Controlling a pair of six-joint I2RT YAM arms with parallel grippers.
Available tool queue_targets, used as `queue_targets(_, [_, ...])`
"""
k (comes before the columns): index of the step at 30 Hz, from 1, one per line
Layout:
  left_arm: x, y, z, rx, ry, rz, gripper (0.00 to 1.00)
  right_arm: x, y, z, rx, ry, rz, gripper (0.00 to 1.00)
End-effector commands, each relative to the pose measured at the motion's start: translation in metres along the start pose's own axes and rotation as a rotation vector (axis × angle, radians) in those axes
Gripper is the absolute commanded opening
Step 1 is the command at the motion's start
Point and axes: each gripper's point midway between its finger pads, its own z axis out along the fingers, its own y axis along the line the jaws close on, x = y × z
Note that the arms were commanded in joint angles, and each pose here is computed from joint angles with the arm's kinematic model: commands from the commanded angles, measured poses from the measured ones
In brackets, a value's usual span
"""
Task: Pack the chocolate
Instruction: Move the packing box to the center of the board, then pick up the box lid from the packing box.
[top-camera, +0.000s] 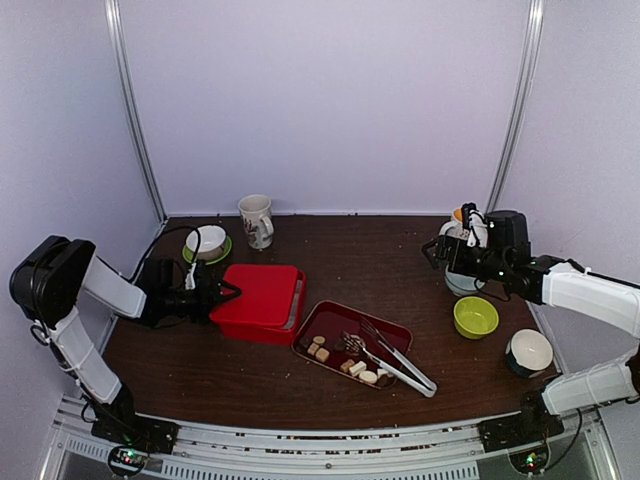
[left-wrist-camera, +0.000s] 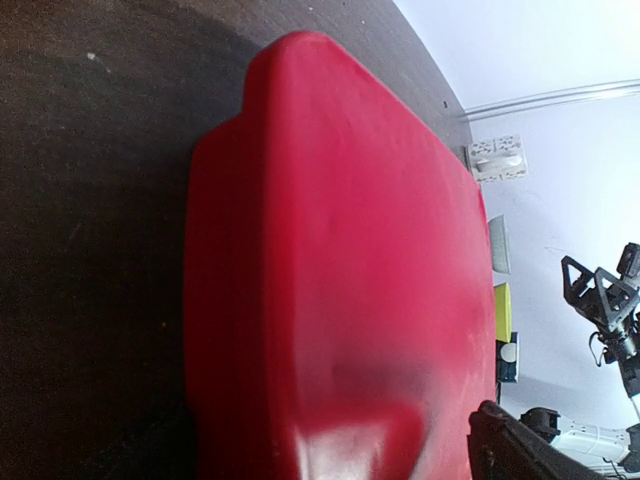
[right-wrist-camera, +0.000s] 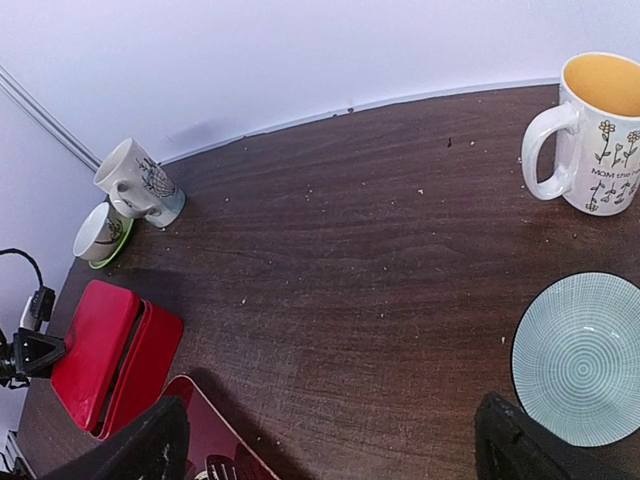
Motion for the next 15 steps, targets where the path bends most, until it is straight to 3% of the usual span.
queue_targets(1, [0.008, -0.022, -0.001, 0.092, 0.004, -0.008, 0.98, -0.010, 0.012, -0.001, -0.037, -0.027, 0.005, 1.00])
queue_targets(9, [0.008, -0.022, -0.009, 0.018, 0.016, 0.039, 0.97, -0.009, 0.013, -0.004, -0.041, -0.025, -0.001, 1.00])
queue_targets(15, [0.007, -0.031, -0.014, 0.021, 0.026, 0.053, 0.89, -0.007, 0.012, -0.004, -0.039, -0.025, 0.001, 1.00])
